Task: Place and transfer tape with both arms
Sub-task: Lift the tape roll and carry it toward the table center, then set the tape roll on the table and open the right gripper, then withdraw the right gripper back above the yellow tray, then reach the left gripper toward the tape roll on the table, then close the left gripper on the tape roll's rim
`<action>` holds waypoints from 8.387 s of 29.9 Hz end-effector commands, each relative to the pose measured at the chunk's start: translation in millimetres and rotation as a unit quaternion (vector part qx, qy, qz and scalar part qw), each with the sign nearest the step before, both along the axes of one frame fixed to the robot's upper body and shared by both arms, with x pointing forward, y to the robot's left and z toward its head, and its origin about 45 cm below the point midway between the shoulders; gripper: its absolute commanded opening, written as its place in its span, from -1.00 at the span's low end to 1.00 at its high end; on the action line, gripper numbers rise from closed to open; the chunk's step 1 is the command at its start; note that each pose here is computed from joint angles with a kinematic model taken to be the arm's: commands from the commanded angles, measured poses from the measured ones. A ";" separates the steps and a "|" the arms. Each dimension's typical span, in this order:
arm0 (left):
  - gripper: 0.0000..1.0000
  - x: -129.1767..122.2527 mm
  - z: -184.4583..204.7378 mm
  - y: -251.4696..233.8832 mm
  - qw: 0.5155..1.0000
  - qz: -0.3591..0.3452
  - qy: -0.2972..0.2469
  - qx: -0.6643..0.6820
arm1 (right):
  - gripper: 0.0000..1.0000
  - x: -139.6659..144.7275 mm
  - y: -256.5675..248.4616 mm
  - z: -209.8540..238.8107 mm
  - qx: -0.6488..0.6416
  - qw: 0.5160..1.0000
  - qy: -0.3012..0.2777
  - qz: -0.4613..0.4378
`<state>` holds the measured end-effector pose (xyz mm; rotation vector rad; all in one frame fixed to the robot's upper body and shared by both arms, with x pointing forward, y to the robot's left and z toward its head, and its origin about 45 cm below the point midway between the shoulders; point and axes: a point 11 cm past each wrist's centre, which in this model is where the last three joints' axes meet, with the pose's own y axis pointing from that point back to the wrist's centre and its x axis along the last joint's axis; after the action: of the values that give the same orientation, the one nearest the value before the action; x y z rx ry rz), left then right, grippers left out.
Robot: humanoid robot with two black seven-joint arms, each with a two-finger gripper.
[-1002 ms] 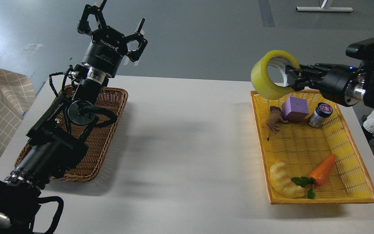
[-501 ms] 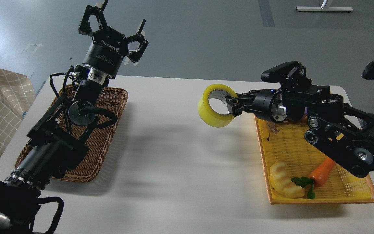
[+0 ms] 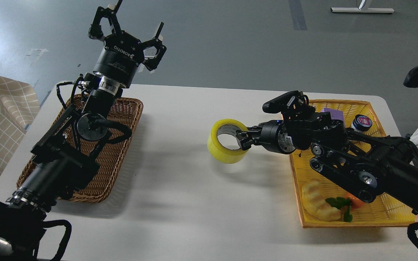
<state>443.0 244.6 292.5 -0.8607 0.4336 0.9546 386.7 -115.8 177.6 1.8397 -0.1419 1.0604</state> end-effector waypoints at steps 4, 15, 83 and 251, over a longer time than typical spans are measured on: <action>0.96 0.0 -0.1 -1.7 1.000 -0.001 0.000 -0.002 | -1.00 0.6 11.0 -10.9 0.001 1.000 0.013 -0.005; 0.96 -0.2 -0.5 -1.2 1.000 0.000 0.000 -0.003 | -1.00 -3.4 27.0 -26.8 -0.004 1.000 0.031 -0.004; 0.96 -0.2 -5.7 -2.4 1.000 -0.004 0.006 0.016 | 1.00 60.7 -201.9 170.1 0.865 0.370 0.249 -0.228; -1.00 -65.1 -127.2 -136.9 0.318 -0.166 -0.202 0.912 | 1.00 7.9 -232.9 69.7 0.862 0.295 0.264 -0.316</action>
<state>367.9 120.0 132.9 1.2144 -0.8785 0.2348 394.9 -348.6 247.8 3.0554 -2.0827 -1.1360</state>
